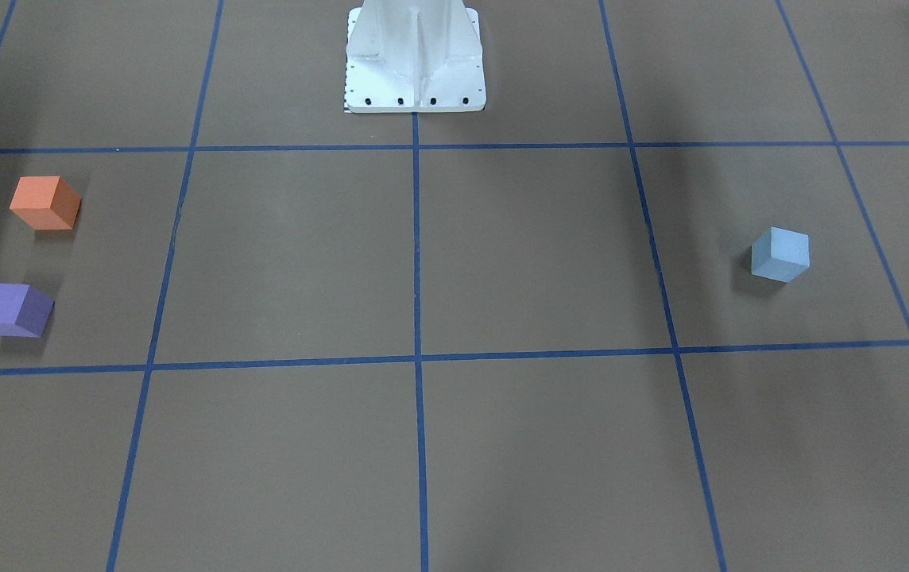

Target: Place blue block between orange and purple blocks

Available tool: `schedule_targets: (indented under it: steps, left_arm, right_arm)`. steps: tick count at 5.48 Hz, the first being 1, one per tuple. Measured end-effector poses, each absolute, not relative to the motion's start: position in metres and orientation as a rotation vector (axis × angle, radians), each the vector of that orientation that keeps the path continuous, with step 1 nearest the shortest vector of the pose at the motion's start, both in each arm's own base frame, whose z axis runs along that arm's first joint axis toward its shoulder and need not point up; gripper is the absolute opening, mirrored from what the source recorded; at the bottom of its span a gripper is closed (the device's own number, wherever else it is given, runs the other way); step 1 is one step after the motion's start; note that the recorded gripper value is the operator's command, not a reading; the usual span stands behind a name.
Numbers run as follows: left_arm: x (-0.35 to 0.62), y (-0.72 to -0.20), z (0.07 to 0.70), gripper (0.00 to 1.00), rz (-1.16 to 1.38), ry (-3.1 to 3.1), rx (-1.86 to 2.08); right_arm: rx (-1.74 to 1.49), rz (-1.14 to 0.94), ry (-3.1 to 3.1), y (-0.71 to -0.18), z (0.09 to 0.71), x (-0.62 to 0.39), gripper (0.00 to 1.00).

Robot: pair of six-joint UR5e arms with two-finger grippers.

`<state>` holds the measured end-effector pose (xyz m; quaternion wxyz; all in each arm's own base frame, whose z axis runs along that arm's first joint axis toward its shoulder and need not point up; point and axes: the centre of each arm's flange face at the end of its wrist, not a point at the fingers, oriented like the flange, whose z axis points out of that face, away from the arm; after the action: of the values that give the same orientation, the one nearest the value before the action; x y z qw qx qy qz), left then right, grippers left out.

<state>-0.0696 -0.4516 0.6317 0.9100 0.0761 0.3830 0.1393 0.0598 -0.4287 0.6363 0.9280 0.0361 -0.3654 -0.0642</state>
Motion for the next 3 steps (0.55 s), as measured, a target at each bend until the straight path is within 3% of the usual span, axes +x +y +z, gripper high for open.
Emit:
schedule_targets:
  steps: [3]
  left_arm:
    - [-0.0693, -0.4523, 0.6253, 1.0, 0.295, 0.788, 0.17]
  right_arm:
    - [0.073, -0.131, -0.749, -0.4284, 0.6365, 0.0598, 1.0]
